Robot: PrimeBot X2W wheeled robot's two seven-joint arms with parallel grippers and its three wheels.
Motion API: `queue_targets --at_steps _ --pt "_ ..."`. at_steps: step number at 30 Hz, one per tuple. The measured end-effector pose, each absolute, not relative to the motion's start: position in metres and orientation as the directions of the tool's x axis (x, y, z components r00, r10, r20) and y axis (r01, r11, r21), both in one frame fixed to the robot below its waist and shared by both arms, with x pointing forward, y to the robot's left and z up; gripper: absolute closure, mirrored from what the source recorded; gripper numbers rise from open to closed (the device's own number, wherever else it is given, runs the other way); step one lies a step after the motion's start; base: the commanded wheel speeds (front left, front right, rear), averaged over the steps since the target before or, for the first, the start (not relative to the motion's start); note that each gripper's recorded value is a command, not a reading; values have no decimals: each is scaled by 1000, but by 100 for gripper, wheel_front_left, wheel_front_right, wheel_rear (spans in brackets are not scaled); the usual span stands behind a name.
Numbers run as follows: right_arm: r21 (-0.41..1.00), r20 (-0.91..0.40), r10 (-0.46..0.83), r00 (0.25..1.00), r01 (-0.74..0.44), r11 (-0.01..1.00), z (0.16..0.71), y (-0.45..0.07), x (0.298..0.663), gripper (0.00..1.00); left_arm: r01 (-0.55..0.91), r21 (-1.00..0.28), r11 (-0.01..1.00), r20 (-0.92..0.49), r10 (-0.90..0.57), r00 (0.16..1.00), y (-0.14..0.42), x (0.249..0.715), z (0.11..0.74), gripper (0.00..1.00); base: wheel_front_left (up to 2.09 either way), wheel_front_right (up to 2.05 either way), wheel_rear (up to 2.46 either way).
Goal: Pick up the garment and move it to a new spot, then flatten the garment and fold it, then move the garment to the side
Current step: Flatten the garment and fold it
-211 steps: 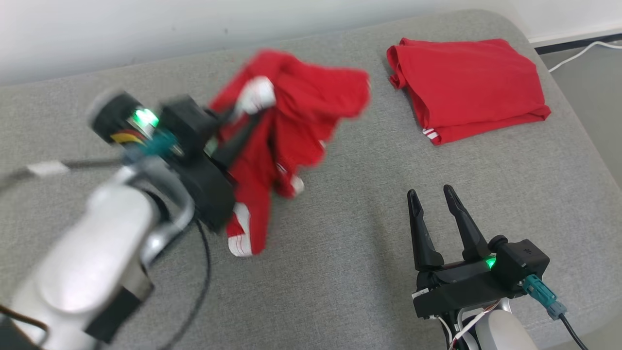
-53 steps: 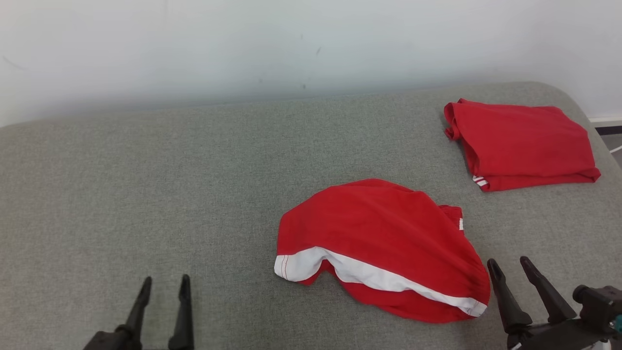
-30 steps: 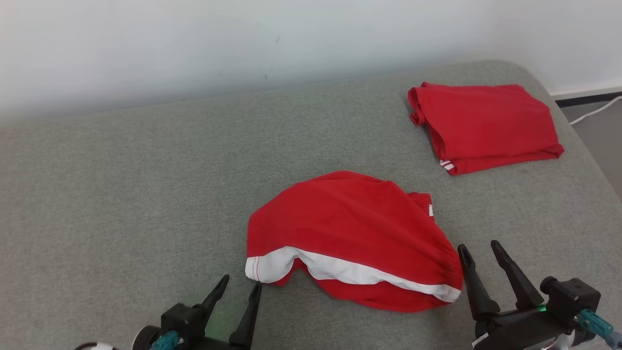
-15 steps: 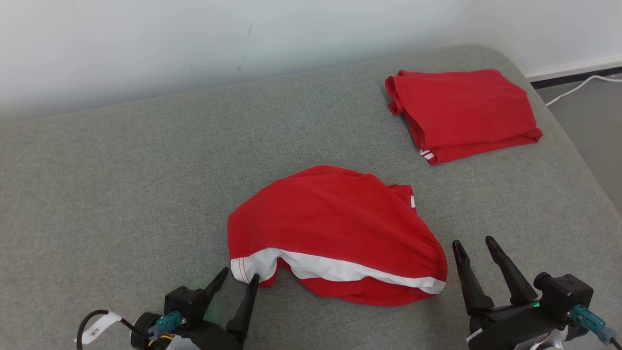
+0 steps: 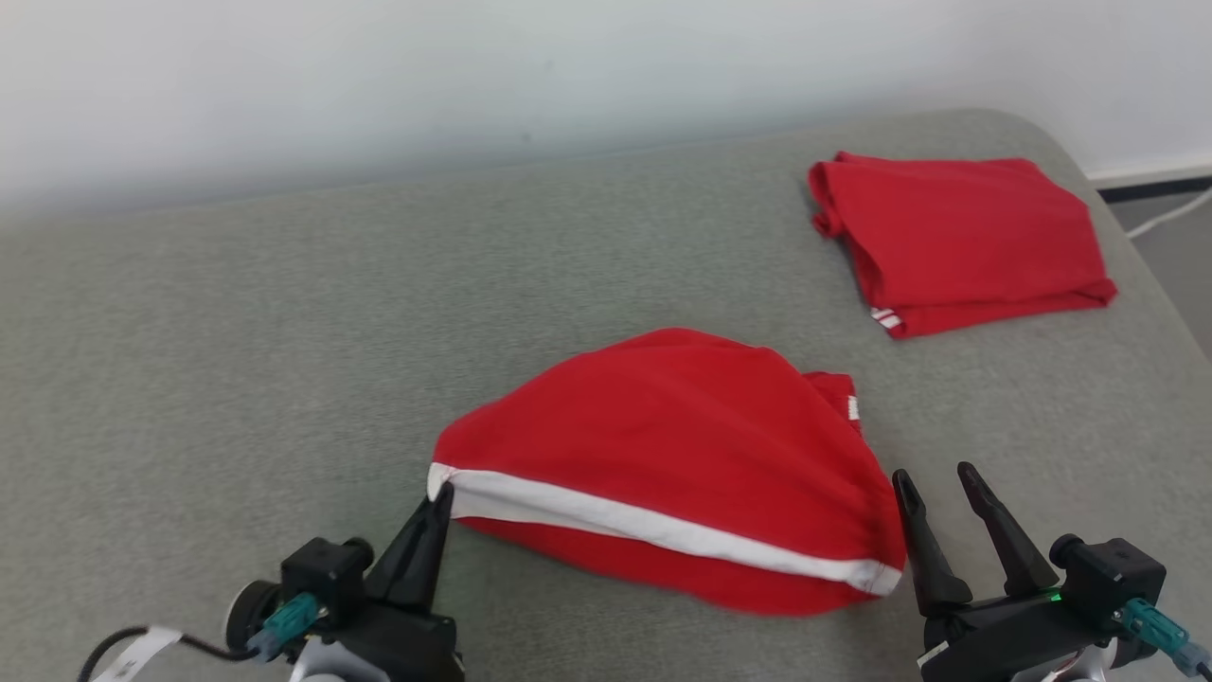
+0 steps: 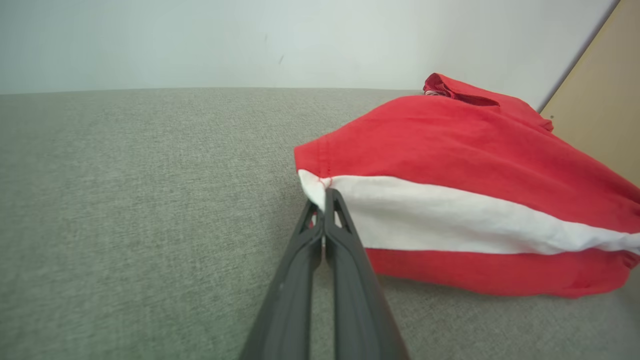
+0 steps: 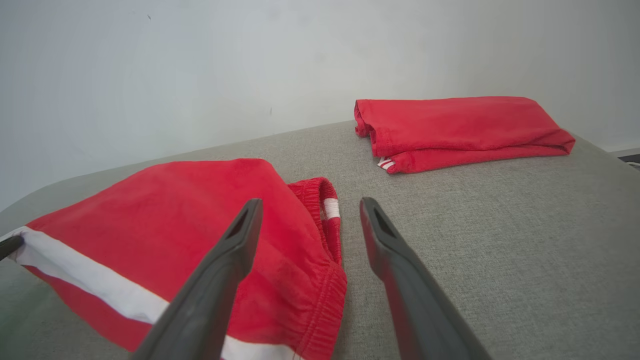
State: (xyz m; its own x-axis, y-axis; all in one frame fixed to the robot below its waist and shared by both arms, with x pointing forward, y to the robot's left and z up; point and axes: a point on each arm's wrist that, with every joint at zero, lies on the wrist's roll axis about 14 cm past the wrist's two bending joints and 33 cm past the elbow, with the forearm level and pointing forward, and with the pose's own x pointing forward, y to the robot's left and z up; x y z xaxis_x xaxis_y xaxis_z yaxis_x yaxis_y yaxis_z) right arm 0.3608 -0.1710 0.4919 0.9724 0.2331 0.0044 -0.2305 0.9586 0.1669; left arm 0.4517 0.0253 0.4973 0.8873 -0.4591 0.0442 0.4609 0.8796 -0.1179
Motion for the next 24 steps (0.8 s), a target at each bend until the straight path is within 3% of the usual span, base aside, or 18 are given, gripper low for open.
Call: queue_targets --at_steps 16,23,24 --pt "141 38 350 936 -351 926 502 -135 377 0 244 -90 966 74 -238 968 114 393 509 100 0 0 0" --pt "111 21 335 942 -335 936 499 -137 382 0 184 -116 976 20 -183 983 133 368 495 100 0 0 0" --pt "111 23 335 942 -335 936 500 -136 383 0 182 -119 976 19 -181 983 133 366 495 91 0 0 0"
